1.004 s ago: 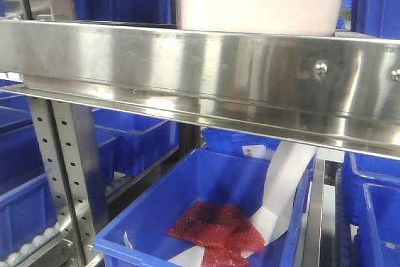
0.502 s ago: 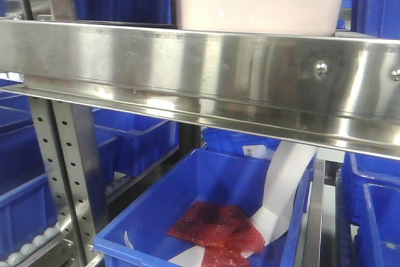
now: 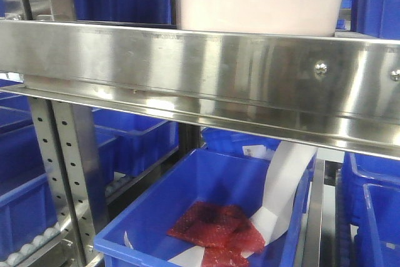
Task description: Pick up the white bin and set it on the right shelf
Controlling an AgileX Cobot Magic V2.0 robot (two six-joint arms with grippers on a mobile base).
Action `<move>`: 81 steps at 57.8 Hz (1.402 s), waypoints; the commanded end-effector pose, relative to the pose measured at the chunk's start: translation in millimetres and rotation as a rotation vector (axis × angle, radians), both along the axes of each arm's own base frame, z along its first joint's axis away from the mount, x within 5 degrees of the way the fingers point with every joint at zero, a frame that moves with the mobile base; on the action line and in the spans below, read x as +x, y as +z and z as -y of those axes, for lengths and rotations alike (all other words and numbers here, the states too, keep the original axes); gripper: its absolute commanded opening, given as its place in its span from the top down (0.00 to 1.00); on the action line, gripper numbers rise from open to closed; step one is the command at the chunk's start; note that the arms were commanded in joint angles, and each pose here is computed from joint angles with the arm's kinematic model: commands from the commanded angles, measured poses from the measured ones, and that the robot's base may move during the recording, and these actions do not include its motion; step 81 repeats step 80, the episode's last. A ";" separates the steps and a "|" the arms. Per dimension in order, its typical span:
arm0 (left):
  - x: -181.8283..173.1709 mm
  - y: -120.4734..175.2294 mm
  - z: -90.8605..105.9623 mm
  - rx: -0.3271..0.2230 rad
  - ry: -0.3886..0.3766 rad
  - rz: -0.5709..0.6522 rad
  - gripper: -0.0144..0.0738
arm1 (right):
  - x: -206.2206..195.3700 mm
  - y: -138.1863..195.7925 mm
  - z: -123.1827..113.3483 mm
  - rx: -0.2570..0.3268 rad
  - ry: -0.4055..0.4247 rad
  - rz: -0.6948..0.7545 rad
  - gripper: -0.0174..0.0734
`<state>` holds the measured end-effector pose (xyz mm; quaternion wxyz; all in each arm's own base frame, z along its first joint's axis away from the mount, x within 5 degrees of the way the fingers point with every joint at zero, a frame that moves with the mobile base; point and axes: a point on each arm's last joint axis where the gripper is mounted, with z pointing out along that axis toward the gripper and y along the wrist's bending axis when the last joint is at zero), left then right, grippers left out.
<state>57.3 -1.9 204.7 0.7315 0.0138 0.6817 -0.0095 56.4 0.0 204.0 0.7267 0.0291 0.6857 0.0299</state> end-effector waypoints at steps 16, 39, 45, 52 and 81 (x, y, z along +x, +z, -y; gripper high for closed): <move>0.4 5.1 -1.3 -0.015 0.014 0.070 0.97 | -3.3 13.0 1.0 0.007 -0.010 0.100 0.73; 0.4 5.1 -1.3 -0.015 0.014 0.070 0.97 | -3.3 13.0 1.0 0.007 -0.010 0.100 0.73; 0.4 5.1 -1.3 -0.015 0.014 0.070 0.97 | -3.3 13.0 1.0 0.007 -0.010 0.100 0.73; 0.4 5.1 -1.3 -0.015 0.014 0.070 0.97 | -3.3 13.0 1.0 0.007 -0.010 0.100 0.73; 0.4 5.1 -1.3 -0.015 0.014 0.070 0.97 | -3.3 13.0 1.0 0.007 -0.010 0.100 0.73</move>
